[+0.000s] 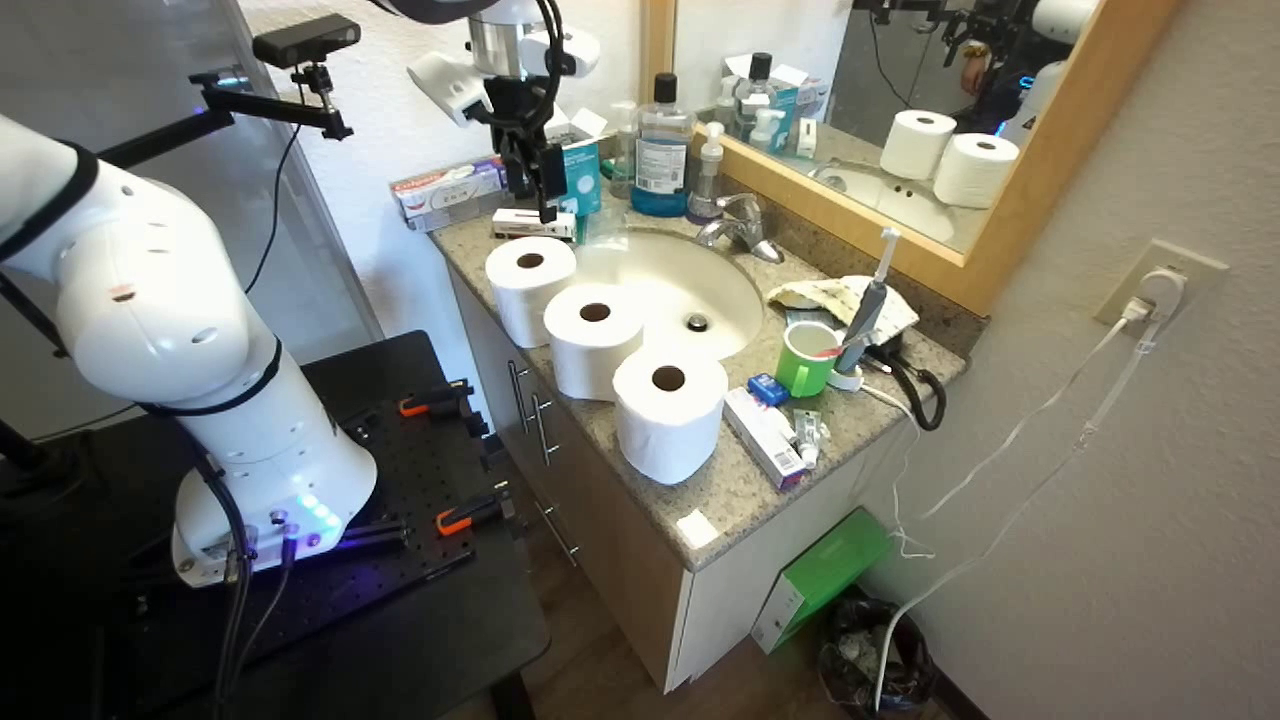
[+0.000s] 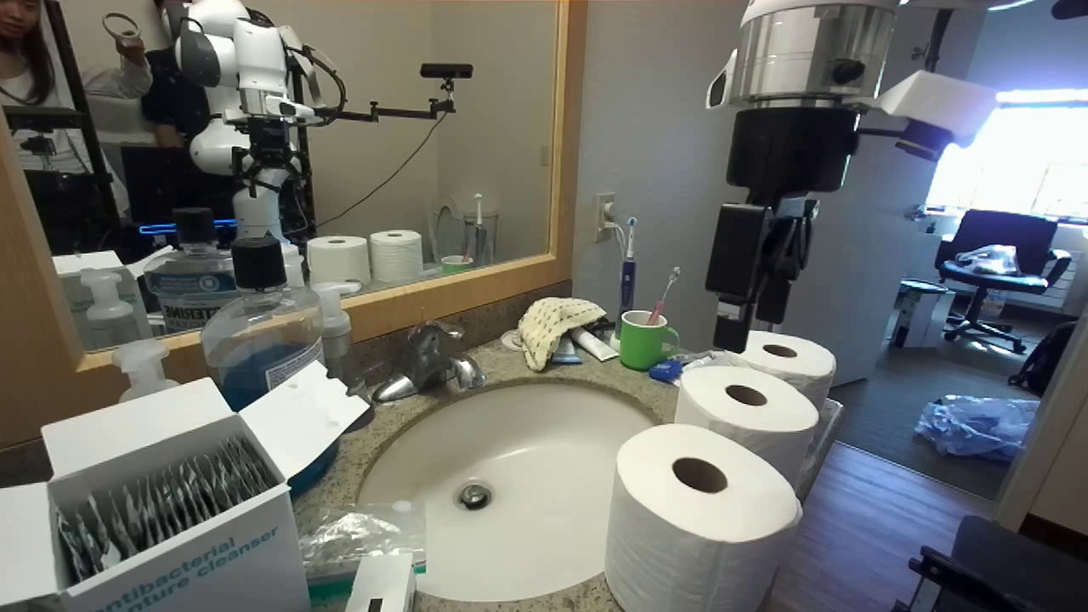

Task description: Stack the tissue rolls together

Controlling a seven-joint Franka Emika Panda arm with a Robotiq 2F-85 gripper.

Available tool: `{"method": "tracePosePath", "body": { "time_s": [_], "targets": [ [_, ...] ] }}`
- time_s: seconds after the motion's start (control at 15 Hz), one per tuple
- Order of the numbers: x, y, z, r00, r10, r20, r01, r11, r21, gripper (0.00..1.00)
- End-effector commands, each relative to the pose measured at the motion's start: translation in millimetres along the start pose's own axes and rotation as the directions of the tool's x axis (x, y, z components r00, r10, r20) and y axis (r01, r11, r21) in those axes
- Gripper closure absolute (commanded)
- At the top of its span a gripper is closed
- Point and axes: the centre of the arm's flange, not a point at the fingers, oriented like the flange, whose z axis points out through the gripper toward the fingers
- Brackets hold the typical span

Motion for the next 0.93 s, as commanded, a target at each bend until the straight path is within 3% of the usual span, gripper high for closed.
{"method": "tracePosePath", "body": {
  "time_s": [0.0,0.87],
  "targets": [
    [0.0,0.0,0.0,1.000,0.000,0.000,0.000,1.000,0.000,0.00],
    [14.4,5.1,45.6,0.999,-0.012,0.036,0.011,1.000,0.018,0.00]
  ]
}}
